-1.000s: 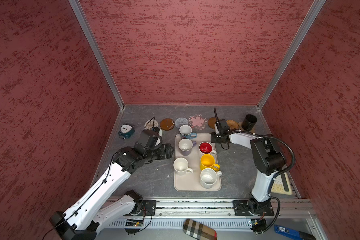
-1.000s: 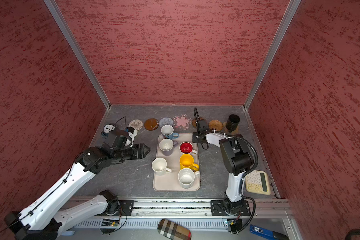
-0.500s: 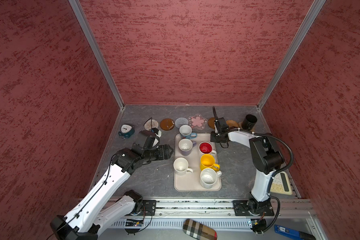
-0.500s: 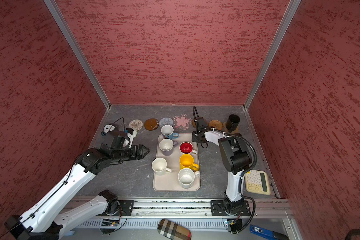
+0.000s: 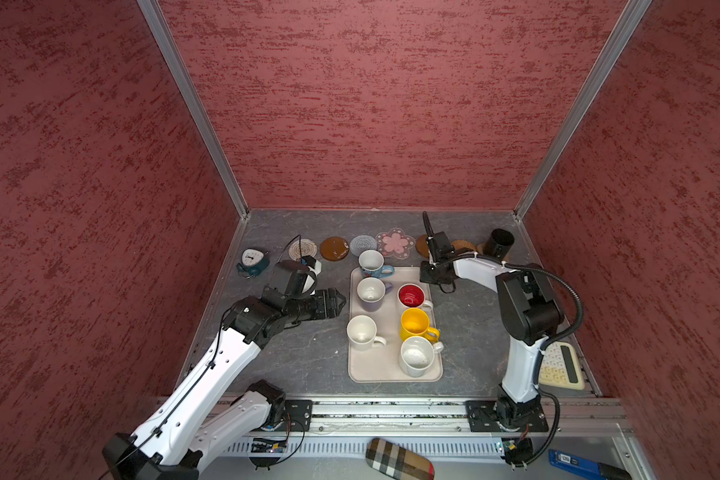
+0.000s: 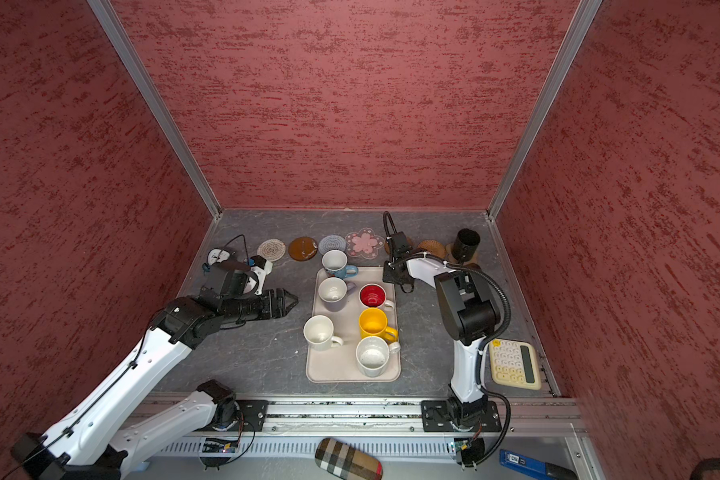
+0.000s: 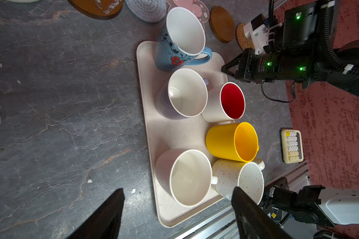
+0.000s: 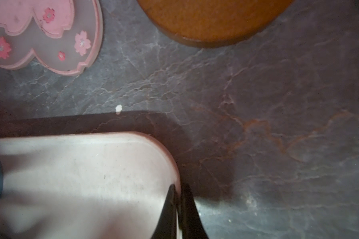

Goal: Place cups on coasters
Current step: Move the tray to the center of the table.

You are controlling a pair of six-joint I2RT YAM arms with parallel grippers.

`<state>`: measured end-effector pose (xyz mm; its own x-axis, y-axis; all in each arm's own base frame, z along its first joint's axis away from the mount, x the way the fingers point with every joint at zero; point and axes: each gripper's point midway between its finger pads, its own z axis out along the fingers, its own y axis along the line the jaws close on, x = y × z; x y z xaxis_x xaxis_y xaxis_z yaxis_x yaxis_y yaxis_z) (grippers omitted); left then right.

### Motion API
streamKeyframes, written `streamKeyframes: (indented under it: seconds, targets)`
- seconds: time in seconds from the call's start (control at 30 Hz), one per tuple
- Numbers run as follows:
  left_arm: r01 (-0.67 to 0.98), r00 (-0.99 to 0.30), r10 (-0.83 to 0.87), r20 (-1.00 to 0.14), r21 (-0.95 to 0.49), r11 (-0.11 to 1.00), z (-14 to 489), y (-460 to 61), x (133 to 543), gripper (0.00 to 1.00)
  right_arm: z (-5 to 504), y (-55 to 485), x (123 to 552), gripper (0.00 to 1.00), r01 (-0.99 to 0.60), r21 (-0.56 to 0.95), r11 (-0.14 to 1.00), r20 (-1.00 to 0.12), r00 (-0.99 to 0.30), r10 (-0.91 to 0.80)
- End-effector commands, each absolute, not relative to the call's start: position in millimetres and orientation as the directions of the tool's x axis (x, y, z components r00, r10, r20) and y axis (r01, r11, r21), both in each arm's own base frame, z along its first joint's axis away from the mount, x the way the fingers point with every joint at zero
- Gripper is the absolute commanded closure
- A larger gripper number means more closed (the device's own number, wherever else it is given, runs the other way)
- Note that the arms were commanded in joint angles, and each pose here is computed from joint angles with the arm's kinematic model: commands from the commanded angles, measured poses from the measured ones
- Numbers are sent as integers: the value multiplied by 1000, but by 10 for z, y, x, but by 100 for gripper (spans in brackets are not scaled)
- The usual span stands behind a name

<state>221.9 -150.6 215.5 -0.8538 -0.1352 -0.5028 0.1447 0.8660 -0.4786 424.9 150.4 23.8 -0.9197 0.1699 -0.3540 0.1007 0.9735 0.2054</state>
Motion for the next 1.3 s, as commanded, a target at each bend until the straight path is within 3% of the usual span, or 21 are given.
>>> streamKeyframes:
  seconds: [0.0,0.83,1.27]
  targets:
    - [168,-844,-128,-520,-483,859,2183,-1510,2240,18,108,1288,4538,100,218,172,961,-419,-867,272]
    - [142,-848,-144,-510,-481,865,2137,-1419,2310,17,184,1258,4782,100,228,199,953,-429,-854,294]
    - [143,-848,-140,-511,-476,868,2176,-1424,2358,18,232,939,4761,100,285,217,934,-432,-830,353]
